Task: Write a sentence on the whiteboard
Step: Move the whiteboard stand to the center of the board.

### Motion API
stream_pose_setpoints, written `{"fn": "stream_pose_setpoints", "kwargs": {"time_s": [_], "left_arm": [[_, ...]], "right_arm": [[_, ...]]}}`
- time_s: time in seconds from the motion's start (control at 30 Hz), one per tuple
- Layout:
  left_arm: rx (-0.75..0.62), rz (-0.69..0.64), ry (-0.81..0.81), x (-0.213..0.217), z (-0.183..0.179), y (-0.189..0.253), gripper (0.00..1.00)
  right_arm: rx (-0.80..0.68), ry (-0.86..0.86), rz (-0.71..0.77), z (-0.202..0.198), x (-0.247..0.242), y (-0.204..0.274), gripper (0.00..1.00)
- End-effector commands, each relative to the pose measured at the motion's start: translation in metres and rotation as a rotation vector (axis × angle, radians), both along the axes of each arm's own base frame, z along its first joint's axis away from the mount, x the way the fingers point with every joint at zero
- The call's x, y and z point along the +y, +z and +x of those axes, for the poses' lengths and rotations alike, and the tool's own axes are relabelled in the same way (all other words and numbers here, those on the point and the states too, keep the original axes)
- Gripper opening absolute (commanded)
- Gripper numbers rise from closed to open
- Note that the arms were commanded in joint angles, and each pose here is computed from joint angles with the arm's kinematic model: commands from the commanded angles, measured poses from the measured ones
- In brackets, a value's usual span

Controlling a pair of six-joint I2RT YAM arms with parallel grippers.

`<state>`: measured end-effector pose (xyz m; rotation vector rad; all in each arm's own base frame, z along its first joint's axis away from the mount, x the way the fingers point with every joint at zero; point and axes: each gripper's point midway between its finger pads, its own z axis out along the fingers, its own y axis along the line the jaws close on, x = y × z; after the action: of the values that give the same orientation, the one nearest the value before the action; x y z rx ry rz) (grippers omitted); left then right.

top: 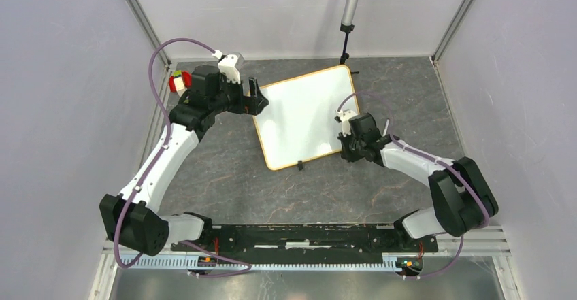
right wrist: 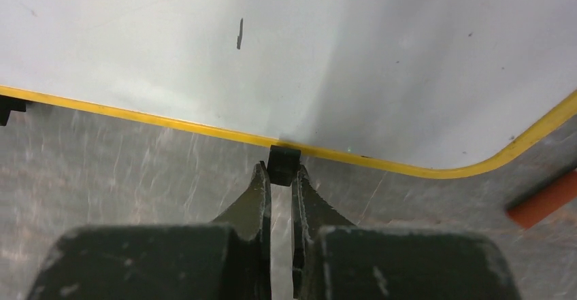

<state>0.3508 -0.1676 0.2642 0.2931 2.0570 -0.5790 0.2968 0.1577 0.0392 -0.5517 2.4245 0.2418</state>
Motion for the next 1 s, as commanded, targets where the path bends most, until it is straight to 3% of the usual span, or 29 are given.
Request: {"fn": "stream_pose_setpoints", "kwargs": {"time_s": [0.0,0.5,0.9,0.97], "left_arm": [[-0.038,-0.033,-0.012,-0.004,0.005,0.017,1.0],[-0.046,-0.014,0.005,0.004,-0.006,0.033,1.0],[-0.063,-0.039,0.014,0.004,-0.009,0.045,1.0],[-0.063,-0.038,0.016,0.004,-0.009,0.044,1.0]], "right_arm": [[0.157,0.095,0.053,-0.052,0.003,-0.008,0.0],[0.219,0.134,0.065,-0.124,-0.024,-0.006,0.0],[0.315,0.158,0.212,-0.158,-0.007,-0.012,0.0],[0.308,0.168,0.228,-0.162,-0.006,-0.01,0.13]]}}
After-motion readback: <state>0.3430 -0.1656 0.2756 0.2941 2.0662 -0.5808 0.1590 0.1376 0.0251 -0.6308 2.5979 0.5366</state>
